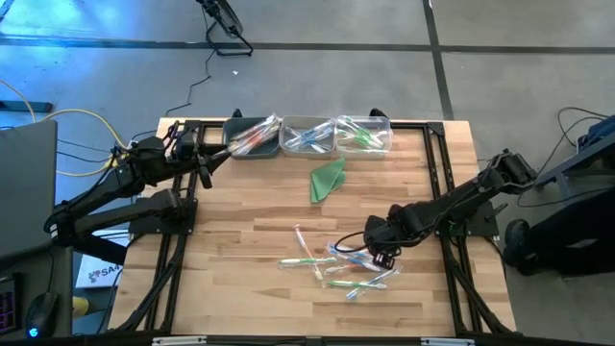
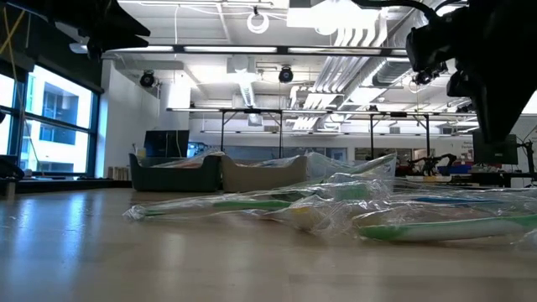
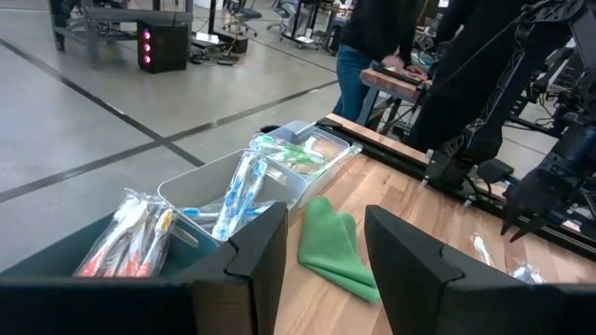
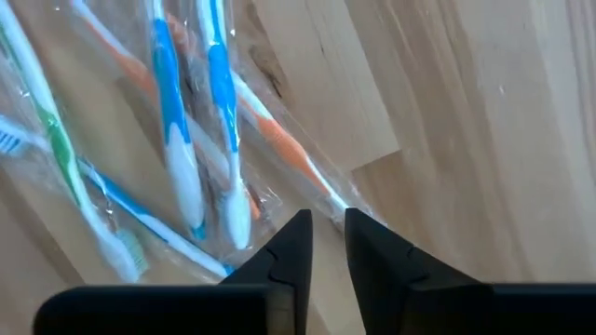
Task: Pick & Place Toothbrushes
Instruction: Put the blue toothbrush into the gray bin
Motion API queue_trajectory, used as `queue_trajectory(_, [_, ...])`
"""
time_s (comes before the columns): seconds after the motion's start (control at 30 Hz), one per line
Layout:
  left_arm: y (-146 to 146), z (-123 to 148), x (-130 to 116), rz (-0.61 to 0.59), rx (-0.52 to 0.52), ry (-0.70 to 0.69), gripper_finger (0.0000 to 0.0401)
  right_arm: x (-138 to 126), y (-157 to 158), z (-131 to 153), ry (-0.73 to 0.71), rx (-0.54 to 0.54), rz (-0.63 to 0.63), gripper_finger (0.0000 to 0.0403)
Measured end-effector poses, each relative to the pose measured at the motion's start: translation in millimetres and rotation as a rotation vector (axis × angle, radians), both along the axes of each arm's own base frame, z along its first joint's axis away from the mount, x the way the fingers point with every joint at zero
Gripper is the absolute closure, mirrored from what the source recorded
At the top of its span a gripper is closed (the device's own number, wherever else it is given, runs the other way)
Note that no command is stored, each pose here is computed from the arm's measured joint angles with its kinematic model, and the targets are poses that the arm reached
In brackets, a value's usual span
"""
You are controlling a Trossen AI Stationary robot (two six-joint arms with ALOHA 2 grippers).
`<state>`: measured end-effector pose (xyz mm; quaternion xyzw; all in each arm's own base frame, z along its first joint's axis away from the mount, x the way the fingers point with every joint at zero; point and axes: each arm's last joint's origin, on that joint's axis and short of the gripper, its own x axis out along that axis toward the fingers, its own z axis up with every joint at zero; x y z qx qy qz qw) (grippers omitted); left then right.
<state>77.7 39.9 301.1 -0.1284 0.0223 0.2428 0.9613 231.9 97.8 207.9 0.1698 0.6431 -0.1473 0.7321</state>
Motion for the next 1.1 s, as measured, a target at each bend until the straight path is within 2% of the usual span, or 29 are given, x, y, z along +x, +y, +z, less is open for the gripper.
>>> queue_trajectory(0.13, [0,0,0,0.000,0.000,0.000,0.0258,0,0,0,-0.003,-0.016,0.064,0.0322])
queue_trajectory(0.27, [0,0,0,0.000,0.000,0.000,0.0258,0,0,0,-0.012,-0.037,0.069,0.0285])
queue_trajectory(0.47, [0,0,0,0.000,0.000,0.000,0.0258,5,3,1,-0.052,0.017,0.068,0.0248])
queue_trajectory(0.67, [0,0,0,0.000,0.000,0.000,0.0258,12,9,3,-0.129,0.097,0.065,0.0251])
queue_trajectory(0.9, [0,0,0,0.000,0.000,-0.001,0.0258,7,20,2,-0.121,0.101,0.081,0.0265])
queue_trajectory(1.1, [0,0,0,0.000,0.000,0.000,0.0258,-3,28,-11,-0.112,0.097,0.015,0.0266])
